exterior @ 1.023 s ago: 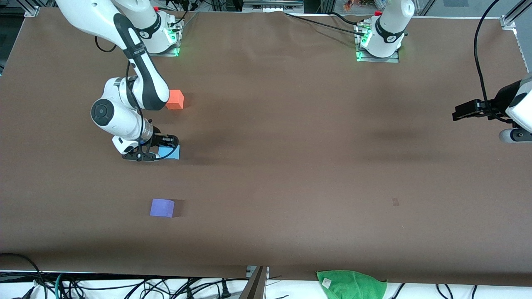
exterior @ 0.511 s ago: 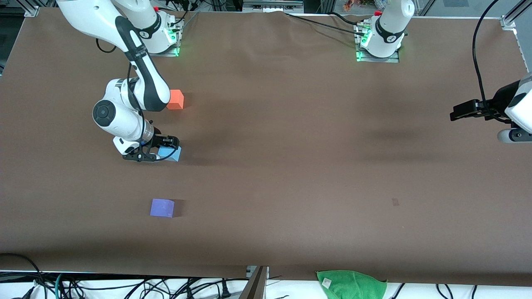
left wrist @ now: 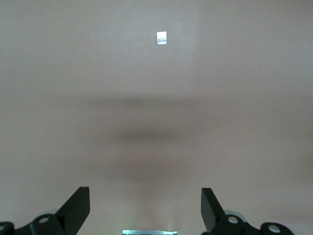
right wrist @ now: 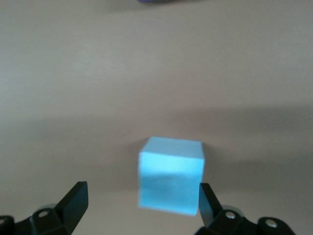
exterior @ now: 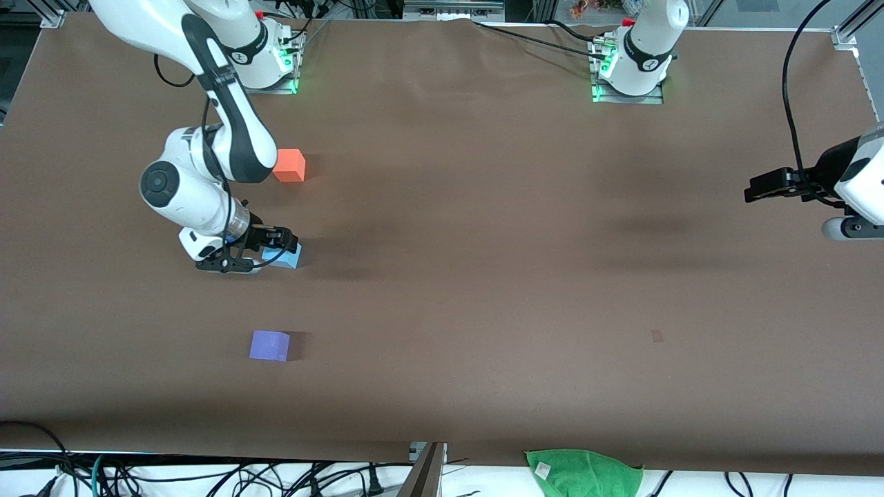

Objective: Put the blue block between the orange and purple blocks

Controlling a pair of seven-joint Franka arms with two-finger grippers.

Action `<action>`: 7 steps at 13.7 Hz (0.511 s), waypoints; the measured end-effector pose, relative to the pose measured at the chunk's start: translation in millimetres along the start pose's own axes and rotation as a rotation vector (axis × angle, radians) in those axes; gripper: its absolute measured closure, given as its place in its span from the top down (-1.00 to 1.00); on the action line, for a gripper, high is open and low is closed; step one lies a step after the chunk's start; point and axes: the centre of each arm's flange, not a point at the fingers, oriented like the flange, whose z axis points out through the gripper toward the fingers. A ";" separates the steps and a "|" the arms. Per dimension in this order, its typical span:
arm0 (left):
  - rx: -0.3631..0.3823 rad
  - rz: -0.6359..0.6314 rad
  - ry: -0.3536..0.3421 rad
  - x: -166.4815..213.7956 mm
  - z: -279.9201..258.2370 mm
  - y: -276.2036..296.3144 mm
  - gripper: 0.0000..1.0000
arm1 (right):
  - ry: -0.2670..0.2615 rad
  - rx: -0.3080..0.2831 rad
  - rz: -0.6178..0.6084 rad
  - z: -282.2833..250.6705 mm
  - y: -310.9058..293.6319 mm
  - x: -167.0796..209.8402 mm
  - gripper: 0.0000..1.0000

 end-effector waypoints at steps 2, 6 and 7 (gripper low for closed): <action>0.000 -0.002 0.000 0.1 -0.1 -1.0 1.00 | -0.040 0.027 -0.017 -50.1 -17.4 4.8 1.00; 0.000 -0.002 -0.012 4.3 6.6 -1.1 1.00 | -0.021 -0.011 -0.087 -158.5 -16.3 -15.0 1.00; -0.001 -0.002 -0.017 6.0 9.3 -1.3 1.00 | -0.025 -0.013 -0.090 -179.0 -12.6 -23.5 1.00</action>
